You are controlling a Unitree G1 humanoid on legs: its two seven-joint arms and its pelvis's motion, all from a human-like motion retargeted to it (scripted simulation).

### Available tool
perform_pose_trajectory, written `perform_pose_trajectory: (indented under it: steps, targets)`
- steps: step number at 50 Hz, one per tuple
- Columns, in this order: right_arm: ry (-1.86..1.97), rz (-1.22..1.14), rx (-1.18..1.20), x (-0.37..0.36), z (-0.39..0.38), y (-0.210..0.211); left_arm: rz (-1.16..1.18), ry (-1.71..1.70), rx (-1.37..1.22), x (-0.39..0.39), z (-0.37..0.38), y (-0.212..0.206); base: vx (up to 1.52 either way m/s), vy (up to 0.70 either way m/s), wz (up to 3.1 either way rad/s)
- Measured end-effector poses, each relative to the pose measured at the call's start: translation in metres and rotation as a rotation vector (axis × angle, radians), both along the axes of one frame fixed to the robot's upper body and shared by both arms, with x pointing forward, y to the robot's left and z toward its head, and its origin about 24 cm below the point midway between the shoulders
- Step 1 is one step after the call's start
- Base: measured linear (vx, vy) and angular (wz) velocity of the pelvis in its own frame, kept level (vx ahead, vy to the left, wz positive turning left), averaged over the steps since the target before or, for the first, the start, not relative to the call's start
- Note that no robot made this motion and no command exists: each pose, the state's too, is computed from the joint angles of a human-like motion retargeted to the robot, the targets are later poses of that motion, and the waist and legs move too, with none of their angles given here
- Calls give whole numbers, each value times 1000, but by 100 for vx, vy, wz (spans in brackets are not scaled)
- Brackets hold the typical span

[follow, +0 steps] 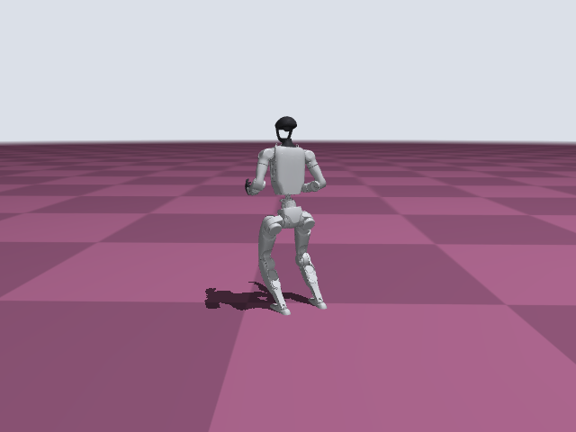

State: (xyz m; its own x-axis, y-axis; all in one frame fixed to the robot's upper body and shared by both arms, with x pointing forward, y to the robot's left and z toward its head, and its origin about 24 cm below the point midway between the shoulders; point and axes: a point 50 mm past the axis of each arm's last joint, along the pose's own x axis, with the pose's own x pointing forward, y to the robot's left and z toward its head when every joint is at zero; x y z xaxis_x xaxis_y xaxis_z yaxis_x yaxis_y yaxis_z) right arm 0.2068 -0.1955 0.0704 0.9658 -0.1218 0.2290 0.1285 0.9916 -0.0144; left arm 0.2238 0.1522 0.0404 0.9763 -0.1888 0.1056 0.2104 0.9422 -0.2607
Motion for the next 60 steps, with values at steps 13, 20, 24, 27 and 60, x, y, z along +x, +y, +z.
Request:
perform_pose_trajectory:
  steps: [13,20,24,27,60]
  targets:
    - [-110,78,-6,6,19,30,-72,171,142,-35,-32,22,-15,19,5]
    - [-227,105,-32,3,39,33,-59,108,150,-46,-20,29,-34,6,42]
    - [-255,112,-116,1,42,31,-18,47,114,-45,-8,27,-50,8,63]
    - [-249,106,-177,2,40,27,-8,-22,74,-39,4,22,-59,13,55]
    - [-206,56,-60,-4,46,-1,-28,-204,-167,-7,49,12,-36,8,13]
